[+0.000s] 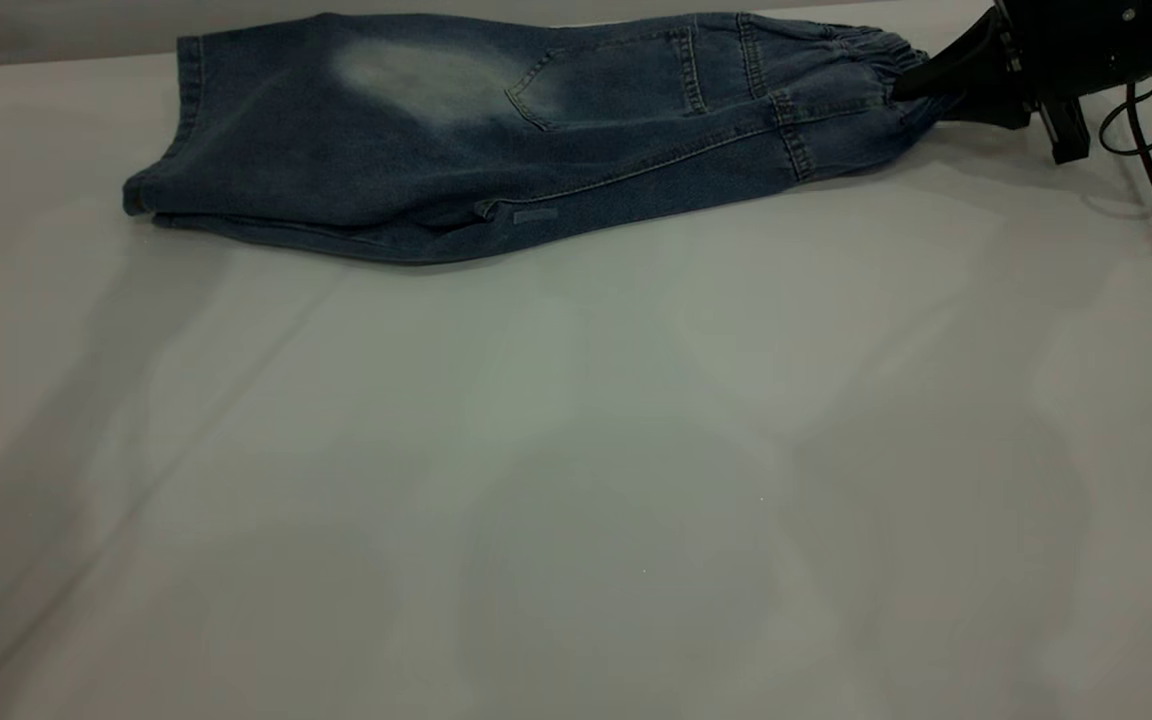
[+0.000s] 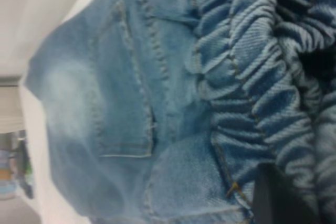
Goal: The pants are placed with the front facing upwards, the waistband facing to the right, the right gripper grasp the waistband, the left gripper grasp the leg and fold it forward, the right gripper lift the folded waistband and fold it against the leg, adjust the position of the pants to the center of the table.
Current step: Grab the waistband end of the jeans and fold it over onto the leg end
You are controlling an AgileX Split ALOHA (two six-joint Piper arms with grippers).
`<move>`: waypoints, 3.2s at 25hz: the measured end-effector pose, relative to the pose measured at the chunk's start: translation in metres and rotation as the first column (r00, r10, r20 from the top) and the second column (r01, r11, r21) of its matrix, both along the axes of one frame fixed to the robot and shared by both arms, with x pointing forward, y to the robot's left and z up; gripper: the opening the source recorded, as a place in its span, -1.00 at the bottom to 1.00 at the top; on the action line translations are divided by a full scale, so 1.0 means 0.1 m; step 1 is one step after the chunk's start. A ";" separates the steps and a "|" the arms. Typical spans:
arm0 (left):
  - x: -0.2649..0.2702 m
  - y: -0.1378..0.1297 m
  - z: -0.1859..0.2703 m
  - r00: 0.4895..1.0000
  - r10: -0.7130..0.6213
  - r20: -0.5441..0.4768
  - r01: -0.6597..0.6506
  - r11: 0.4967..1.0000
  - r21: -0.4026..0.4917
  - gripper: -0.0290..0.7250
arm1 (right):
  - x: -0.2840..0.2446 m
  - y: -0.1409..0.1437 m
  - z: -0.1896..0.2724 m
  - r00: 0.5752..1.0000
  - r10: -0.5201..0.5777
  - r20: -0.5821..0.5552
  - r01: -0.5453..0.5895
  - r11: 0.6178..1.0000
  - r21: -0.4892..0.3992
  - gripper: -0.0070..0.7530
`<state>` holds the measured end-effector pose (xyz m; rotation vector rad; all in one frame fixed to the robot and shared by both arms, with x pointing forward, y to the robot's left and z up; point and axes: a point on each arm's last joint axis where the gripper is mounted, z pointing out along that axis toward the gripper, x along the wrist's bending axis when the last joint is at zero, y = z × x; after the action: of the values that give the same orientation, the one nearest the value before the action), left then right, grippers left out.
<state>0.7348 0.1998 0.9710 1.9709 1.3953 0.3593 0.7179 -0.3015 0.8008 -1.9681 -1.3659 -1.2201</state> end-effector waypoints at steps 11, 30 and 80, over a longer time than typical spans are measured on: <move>0.01 -0.59 -0.39 0.990 -0.123 -0.063 0.124 0.992 0.004 0.35 | 0.03 0.01 0.43 0.995 0.052 0.082 -0.052 0.999 -0.005 -0.86; 0.11 -1.10 -1.06 0.913 -0.265 -0.310 0.344 0.909 0.236 0.35 | 0.02 0.02 0.67 0.988 0.086 0.125 -0.084 0.996 -0.014 -0.86; 0.23 -0.53 -0.57 0.931 -0.127 -0.341 0.276 0.857 0.435 0.35 | -0.05 1.13 1.40 0.898 0.333 0.287 -0.368 0.927 0.076 -0.87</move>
<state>0.7574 0.1472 0.9145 2.6541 1.3472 0.3359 0.7133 -0.1881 0.9406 -1.4230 -1.6428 -1.3909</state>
